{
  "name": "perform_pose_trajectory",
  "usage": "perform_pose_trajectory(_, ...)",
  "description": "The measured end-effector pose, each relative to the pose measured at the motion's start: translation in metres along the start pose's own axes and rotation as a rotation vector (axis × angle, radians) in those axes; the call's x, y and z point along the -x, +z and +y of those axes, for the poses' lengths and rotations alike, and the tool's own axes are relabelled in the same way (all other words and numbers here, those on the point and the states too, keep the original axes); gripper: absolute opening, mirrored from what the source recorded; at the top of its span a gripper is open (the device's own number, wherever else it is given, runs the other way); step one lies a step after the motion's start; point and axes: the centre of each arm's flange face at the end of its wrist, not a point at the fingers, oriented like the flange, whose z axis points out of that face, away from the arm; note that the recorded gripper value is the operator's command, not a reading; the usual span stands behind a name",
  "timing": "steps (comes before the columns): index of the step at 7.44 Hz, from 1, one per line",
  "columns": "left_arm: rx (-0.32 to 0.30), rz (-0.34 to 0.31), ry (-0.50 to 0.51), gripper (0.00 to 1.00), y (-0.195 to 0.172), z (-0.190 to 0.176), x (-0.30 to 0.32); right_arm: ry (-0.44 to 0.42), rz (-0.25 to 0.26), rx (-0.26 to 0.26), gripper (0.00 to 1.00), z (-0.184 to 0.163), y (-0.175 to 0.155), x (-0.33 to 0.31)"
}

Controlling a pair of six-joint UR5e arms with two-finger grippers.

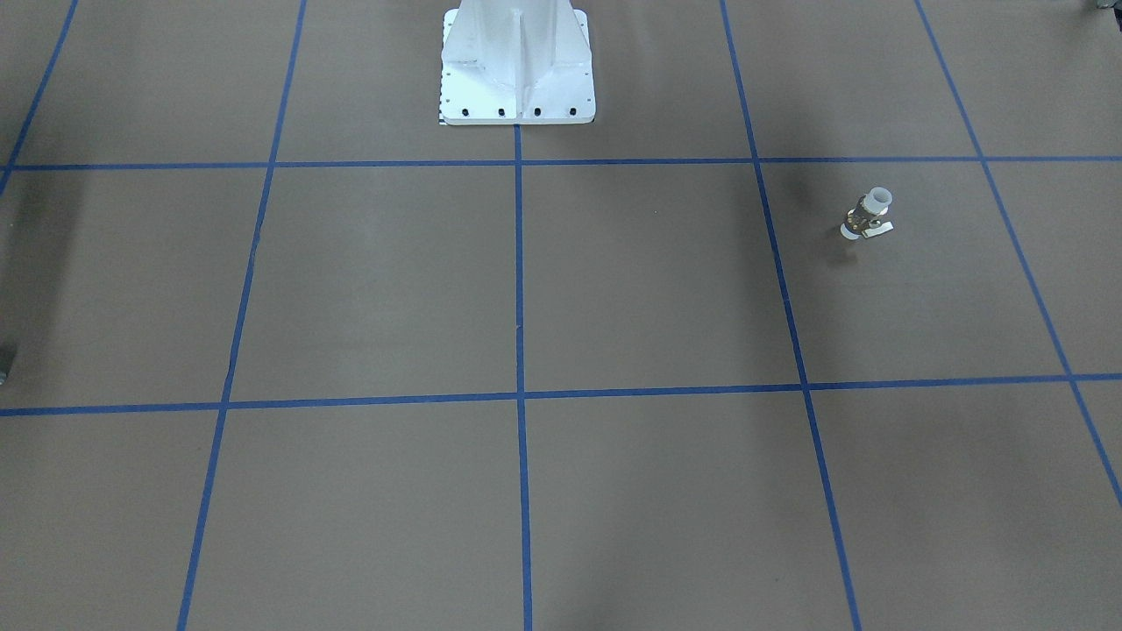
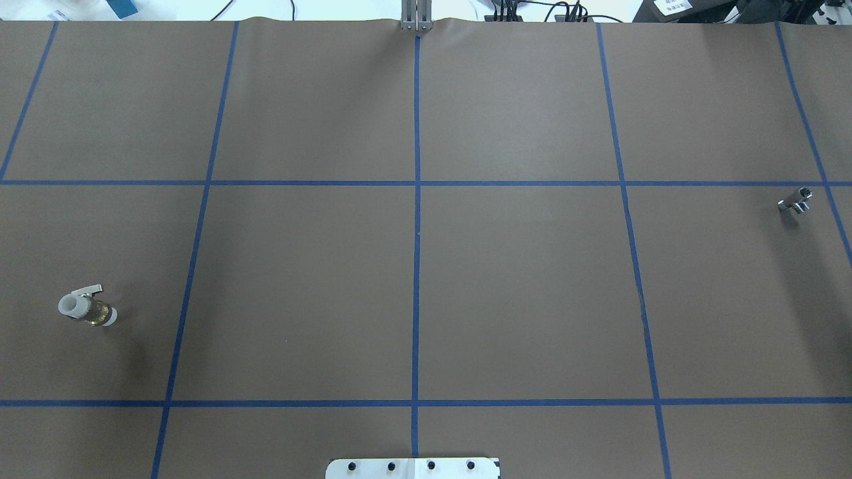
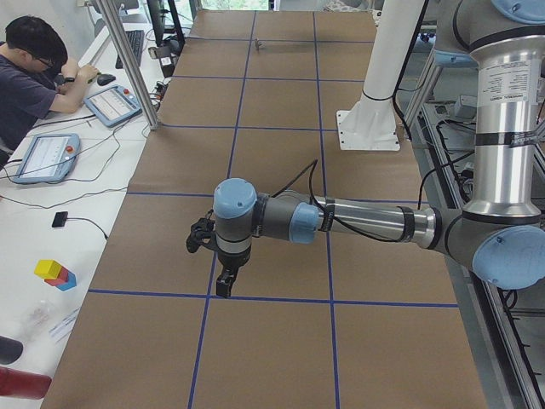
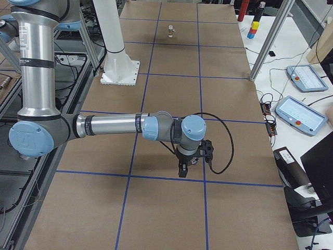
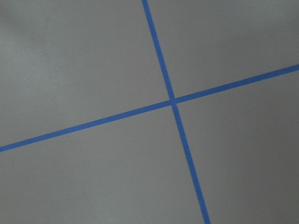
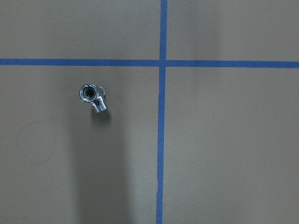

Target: Assemble PPR valve and pipe with both arms

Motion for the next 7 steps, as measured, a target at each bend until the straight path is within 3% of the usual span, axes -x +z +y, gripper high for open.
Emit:
perform_pose_trajectory(2, -0.023, 0.023, -0.010, 1.00, -0.014, -0.006, -0.014, -0.006, 0.000, -0.005, 1.00, -0.001, -0.002, 0.002)
perform_pose_trajectory(4, -0.037, 0.071, -0.103, 1.00, -0.033, -0.015, -0.051, -0.028, 0.006, -0.027, 1.00, -0.010, -0.014, 0.012)
perform_pose_trajectory(7, -0.005, 0.134, -0.282, 1.00, -0.041, -0.027, -0.170, -0.023, 0.014, -0.022, 1.00, -0.008, -0.011, 0.009)
